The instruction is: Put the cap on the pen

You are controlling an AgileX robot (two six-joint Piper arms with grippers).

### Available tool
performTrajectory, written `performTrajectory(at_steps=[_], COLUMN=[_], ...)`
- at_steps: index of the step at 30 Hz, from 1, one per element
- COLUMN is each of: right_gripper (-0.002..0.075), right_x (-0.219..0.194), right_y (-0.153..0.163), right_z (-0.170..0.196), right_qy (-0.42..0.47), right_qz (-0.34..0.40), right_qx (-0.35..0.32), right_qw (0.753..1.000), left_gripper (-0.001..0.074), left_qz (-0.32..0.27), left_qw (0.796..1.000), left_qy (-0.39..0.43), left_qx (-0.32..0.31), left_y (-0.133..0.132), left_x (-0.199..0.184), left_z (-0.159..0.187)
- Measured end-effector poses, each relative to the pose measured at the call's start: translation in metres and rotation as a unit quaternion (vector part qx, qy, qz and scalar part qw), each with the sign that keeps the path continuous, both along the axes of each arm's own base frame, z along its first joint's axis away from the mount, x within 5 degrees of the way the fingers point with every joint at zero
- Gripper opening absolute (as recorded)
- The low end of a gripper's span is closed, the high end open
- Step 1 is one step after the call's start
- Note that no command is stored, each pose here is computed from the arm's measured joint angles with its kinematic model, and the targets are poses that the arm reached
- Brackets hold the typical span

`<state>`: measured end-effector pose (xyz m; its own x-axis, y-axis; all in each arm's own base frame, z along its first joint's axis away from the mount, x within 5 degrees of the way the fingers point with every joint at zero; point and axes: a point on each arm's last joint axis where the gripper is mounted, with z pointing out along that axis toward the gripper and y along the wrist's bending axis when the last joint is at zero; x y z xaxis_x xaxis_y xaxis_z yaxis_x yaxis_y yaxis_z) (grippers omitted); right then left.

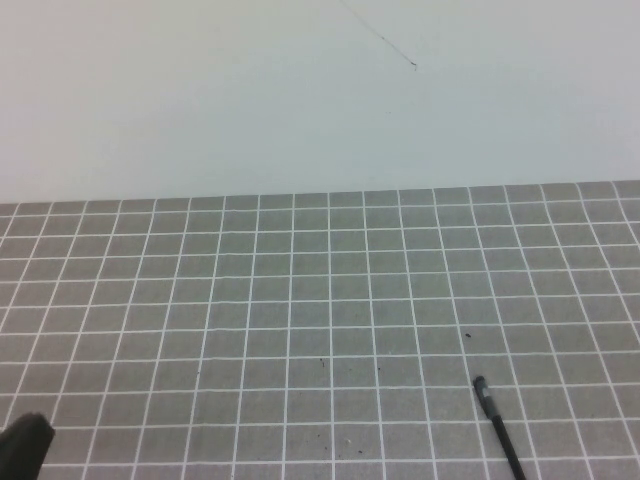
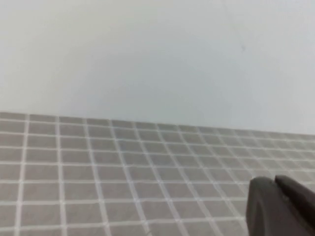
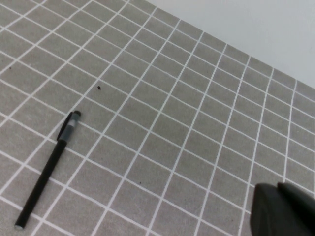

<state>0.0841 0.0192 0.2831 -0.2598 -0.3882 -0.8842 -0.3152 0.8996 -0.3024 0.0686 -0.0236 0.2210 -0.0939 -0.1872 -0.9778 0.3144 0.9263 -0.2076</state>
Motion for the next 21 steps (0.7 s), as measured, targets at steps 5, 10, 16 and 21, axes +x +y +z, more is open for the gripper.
performTrajectory(at_steps=[5,10,16,21], right_gripper=[-0.0001,-0.0001,-0.0001,-0.0001], right_x=[0.000,0.000,0.000,0.000], right_y=[0.000,0.000,0.000,0.000], right_z=[0.000,0.000,0.000,0.000], right_qy=[0.000,0.000,0.000,0.001], right_qz=[0.000,-0.001,-0.001,-0.002], right_qx=[0.000,-0.001,-0.001,-0.002], right_qw=[1.000,1.000,1.000,1.000], left_gripper=[-0.0001,-0.0001,-0.0001,-0.0001], left_qz=[0.043,0.074,0.060,0.058], left_qw=[0.999,0.996,0.995,0.994], left_qy=[-0.008,0.007,0.067,0.079], left_qx=[0.024,0.045,0.053,0.058], left_y=[0.007,0.012,0.011,0.011], left_x=[-0.003,-0.006,-0.016,-0.017], left_z=[-0.015,-0.020,-0.034,-0.037])
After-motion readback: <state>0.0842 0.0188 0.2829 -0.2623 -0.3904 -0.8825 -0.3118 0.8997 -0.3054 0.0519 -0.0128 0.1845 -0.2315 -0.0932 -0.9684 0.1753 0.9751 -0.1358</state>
